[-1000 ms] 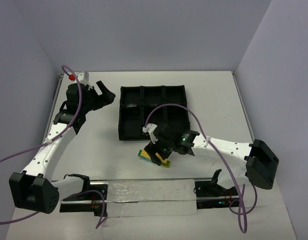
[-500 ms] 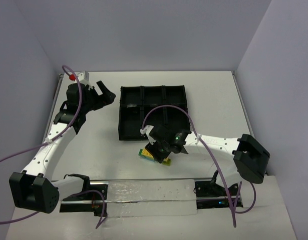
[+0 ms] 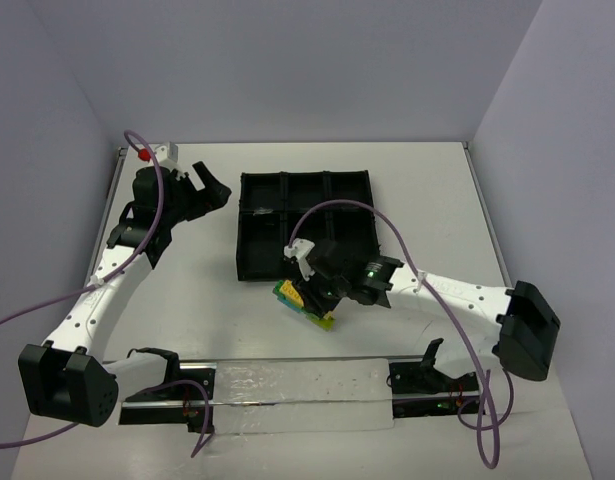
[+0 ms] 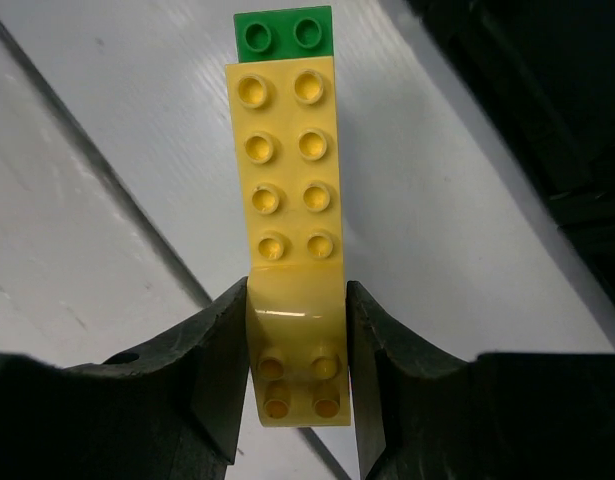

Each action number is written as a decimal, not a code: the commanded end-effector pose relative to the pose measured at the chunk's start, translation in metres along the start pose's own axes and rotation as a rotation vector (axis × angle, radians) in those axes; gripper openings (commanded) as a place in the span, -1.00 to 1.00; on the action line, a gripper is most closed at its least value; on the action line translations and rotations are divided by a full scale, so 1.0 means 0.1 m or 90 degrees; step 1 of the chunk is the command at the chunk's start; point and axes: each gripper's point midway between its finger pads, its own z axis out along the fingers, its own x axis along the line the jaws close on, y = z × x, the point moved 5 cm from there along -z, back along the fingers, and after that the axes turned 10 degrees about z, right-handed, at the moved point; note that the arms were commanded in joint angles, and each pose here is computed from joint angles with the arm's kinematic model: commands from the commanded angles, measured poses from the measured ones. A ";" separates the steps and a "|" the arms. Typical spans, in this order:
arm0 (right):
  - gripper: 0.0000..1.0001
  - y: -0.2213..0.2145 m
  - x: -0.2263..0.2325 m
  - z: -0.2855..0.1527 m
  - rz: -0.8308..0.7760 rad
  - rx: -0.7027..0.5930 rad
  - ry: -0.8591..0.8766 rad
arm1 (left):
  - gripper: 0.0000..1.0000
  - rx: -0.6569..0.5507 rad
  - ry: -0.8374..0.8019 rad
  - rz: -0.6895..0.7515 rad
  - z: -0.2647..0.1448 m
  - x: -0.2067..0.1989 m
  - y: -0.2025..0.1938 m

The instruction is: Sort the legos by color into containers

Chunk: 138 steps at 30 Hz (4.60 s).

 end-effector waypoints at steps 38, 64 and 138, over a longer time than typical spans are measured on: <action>-0.53 1.67 -0.21 -1.23 0.300 -0.371 0.421 | 0.99 -0.008 -0.725 -0.122 -0.47 -0.91 -0.46; -0.51 1.67 -0.06 -1.20 0.270 -0.322 0.549 | 0.82 -0.061 -0.831 -0.110 -0.63 -1.18 -0.27; 0.84 1.30 -0.27 -0.96 0.284 -0.255 0.499 | -1.00 -0.053 -0.855 -0.074 -0.72 -1.29 -0.22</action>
